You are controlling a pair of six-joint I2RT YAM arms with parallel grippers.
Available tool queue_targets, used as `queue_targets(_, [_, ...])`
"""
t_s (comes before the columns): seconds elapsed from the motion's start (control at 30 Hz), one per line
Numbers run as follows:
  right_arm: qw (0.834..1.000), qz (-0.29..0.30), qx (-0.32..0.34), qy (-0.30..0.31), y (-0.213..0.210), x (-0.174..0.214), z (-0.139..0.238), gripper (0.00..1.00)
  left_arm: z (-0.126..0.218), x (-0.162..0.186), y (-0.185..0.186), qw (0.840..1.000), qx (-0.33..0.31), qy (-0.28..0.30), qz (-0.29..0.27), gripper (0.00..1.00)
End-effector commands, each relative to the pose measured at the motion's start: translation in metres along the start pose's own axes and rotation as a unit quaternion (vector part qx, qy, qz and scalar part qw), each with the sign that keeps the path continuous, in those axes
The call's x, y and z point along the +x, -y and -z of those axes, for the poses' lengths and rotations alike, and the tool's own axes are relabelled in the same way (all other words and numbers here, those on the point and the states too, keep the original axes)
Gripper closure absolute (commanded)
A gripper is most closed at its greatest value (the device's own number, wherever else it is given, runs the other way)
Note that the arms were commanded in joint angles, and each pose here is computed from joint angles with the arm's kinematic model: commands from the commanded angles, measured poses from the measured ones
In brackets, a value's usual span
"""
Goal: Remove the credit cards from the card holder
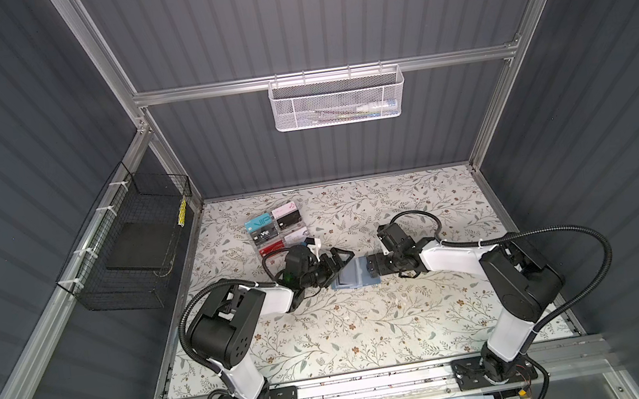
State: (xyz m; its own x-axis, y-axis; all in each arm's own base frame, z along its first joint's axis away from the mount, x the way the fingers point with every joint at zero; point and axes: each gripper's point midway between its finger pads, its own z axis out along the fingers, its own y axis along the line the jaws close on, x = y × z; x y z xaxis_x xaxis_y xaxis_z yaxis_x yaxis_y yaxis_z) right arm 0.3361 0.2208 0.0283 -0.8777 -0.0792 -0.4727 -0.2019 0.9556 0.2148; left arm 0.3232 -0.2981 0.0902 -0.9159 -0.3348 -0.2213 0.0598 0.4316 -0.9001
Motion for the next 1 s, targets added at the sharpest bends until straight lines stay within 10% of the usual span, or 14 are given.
queue_targets(0.0, [0.999, -0.015, -0.010, -0.037, 0.003, 0.022, -0.003, 0.01, -0.005, -0.001, 0.016, 1.000, 0.023, -0.003, -0.008, 0.00])
queue_targets(0.97, [0.997, -0.065, -0.043, -0.024, 0.020, 0.035, 0.013, 0.01, -0.044, 0.008, 0.032, 0.999, 0.044, -0.019, -0.007, 0.00])
